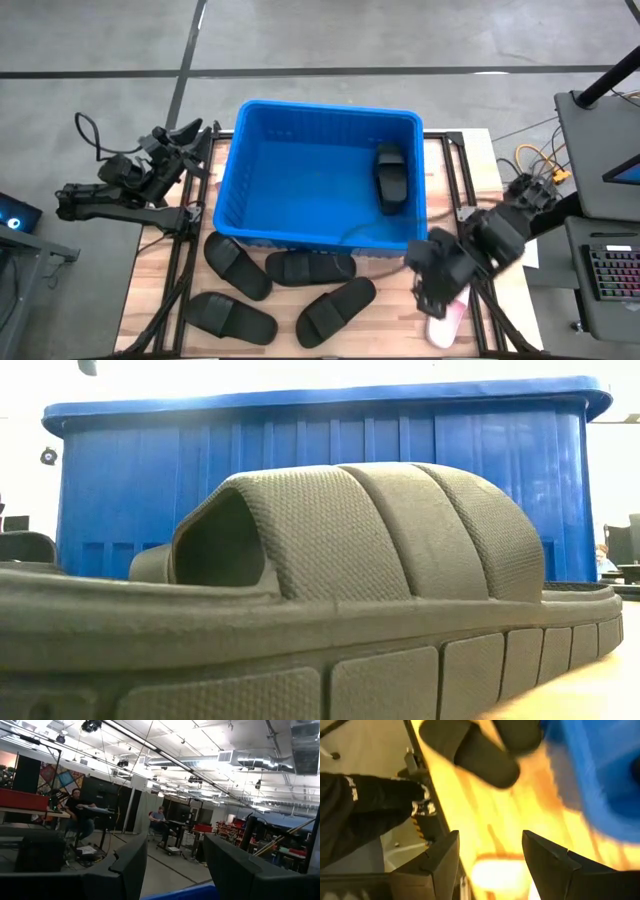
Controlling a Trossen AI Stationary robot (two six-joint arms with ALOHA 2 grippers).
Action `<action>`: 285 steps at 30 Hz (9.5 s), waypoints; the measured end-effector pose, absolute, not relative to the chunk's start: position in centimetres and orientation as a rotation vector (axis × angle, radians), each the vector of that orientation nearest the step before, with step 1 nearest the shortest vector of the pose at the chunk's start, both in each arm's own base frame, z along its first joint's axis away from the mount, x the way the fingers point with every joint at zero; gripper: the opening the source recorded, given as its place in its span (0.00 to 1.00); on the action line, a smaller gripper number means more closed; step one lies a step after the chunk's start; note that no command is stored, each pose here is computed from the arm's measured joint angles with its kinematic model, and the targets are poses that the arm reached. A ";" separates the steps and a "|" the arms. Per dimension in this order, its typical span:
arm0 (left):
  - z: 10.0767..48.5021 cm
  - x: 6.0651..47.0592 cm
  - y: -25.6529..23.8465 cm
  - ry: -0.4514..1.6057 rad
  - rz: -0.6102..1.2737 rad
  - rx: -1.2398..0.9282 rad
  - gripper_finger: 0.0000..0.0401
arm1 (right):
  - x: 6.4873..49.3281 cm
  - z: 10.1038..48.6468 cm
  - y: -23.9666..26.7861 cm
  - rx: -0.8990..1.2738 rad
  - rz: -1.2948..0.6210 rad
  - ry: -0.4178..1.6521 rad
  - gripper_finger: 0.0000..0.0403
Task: Pick and place slides into bin
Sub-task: Put the pink slide into the blue bin
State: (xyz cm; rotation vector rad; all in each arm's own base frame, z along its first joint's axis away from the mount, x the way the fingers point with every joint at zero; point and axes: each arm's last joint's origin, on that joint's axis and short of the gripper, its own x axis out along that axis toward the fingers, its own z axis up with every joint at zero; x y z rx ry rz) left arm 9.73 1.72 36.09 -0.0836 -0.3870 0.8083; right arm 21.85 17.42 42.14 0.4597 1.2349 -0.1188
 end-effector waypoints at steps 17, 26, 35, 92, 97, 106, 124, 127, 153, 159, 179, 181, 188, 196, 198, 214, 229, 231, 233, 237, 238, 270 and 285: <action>35.5 11.3 1.6 -0.325 0.809 -0.053 0.45 | 17.7 31.3 24.1 0.459 -0.280 1.486 0.51; 35.2 12.2 1.6 -0.290 0.808 -0.036 0.45 | 16.7 26.2 23.4 0.401 -0.388 1.633 0.51; 35.1 12.4 1.6 -0.278 0.808 -0.030 0.45 | 15.7 22.9 22.1 0.294 -0.472 1.695 0.51; 34.7 12.2 1.6 -0.239 0.810 -0.015 0.45 | 14.7 22.2 20.5 0.264 -0.177 1.597 0.02; 34.7 12.4 1.6 -0.238 0.810 -0.014 0.45 | 15.5 25.9 20.7 0.309 -0.161 1.358 0.02; 34.9 12.3 1.6 -0.255 0.810 -0.022 0.45 | 16.1 32.6 19.5 0.297 -0.124 0.956 0.02; 34.3 13.5 1.5 -0.259 0.797 -0.110 0.45 | 15.3 40.3 17.3 0.227 -0.113 0.583 0.02; 34.3 13.6 1.5 -0.259 0.795 -0.119 0.45 | 15.3 40.4 17.3 0.221 -0.110 0.582 0.02; 34.2 13.9 1.5 -0.249 0.794 -0.114 0.45 | 15.7 41.0 17.4 0.194 -0.148 0.475 0.02; 34.2 13.9 1.5 -0.248 0.794 -0.114 0.45 | 15.8 41.2 17.4 0.177 -0.143 0.467 0.02; 34.2 13.9 1.5 -0.249 0.795 -0.115 0.45 | 16.2 41.9 17.6 0.133 -0.131 0.394 0.02; 34.2 13.9 1.5 -0.248 0.795 -0.115 0.45 | 16.2 41.9 17.6 0.133 -0.136 0.391 0.02; 34.2 13.9 1.5 -0.249 0.795 -0.115 0.45 | 16.5 42.4 17.7 0.137 -0.165 0.332 0.02; 34.2 13.9 1.5 -0.249 0.795 -0.116 0.45 | 18.6 42.8 15.7 0.030 -0.271 0.298 0.02; 34.2 13.9 1.5 -0.249 0.795 -0.116 0.45 | 19.3 42.8 14.8 0.011 -0.311 0.302 0.02; 34.2 13.8 1.5 -0.204 0.808 -0.006 0.45 | 24.1 42.6 6.4 0.047 -0.557 0.377 0.02; 35.3 12.1 1.6 -0.287 0.818 -0.002 0.45 | 30.8 39.1 -3.5 -0.274 -0.676 0.748 0.02; 35.6 11.3 1.6 -0.307 0.819 -0.005 0.45 | 31.8 38.3 -4.7 -0.341 -0.675 0.825 0.02; 35.9 10.3 1.7 -0.336 0.822 -0.014 0.45 | 32.8 37.2 -5.8 -0.408 -0.664 0.912 0.02; 36.2 8.6 1.8 -0.372 0.823 -0.031 0.45 | 34.5 34.4 -7.6 -0.522 -0.612 1.102 0.02; 36.2 8.2 1.8 -0.378 0.823 -0.035 0.45 | 34.9 33.8 -8.0 -0.534 -0.605 1.135 0.02; 36.2 6.1 1.9 -0.405 0.824 -0.047 0.45 | 39.4 18.5 -16.8 -0.581 -0.401 1.655 0.02; 36.2 6.1 1.9 -0.405 0.824 -0.048 0.45 | 39.0 18.6 -17.7 -0.543 -0.442 1.650 0.12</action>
